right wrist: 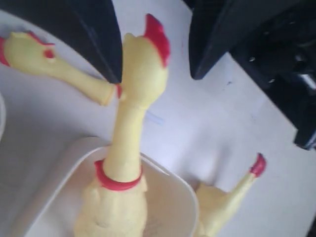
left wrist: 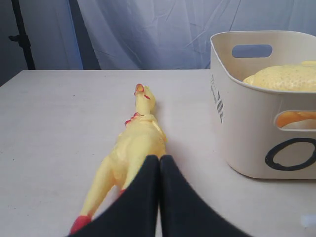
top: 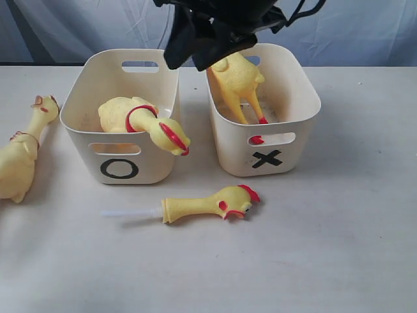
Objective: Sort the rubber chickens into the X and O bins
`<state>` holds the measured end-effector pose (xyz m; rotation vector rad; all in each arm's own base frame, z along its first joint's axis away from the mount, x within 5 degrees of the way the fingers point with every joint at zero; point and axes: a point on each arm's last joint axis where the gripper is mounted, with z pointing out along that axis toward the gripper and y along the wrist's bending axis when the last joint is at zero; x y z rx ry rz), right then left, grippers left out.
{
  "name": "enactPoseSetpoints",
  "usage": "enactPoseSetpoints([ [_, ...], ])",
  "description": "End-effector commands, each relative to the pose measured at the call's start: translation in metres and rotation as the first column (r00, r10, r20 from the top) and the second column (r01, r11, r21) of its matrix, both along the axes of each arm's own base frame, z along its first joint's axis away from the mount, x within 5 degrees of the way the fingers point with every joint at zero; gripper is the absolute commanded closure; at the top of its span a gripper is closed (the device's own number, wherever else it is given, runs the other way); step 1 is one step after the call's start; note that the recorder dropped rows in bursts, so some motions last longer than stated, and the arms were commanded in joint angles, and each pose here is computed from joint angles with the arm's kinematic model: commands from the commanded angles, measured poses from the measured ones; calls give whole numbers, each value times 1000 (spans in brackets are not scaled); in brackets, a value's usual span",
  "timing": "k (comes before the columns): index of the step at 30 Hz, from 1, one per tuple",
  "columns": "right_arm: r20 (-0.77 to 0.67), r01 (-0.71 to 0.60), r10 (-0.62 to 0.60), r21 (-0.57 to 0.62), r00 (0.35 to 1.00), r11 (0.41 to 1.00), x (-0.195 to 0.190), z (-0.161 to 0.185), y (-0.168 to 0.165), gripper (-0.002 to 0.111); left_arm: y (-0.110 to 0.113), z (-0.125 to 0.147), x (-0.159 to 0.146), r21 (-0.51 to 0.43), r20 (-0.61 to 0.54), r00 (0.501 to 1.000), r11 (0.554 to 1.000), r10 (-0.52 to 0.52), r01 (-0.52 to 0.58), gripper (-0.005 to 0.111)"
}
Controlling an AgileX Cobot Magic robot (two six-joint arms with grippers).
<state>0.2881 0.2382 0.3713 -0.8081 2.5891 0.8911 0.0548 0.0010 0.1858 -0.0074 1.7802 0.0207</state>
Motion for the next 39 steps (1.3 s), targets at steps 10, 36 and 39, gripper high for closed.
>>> enactPoseSetpoints([
  [10, -122, -118, 137, 154, 983, 981, -10, -35, 62, 66, 0, 2, 0, 0, 13, 1000, 1000, 1, -1, 107],
  [36, -220, -32, 143, 439, 965, 898, -33, -129, 194, 48, 0, 2, 0, 0, 13, 1000, 1000, 1, -1, 107],
  [39, -182, -57, 156, 458, 971, 887, -43, -129, 214, 48, 0, 2, 0, 0, 13, 1000, 1000, 1, -1, 107],
])
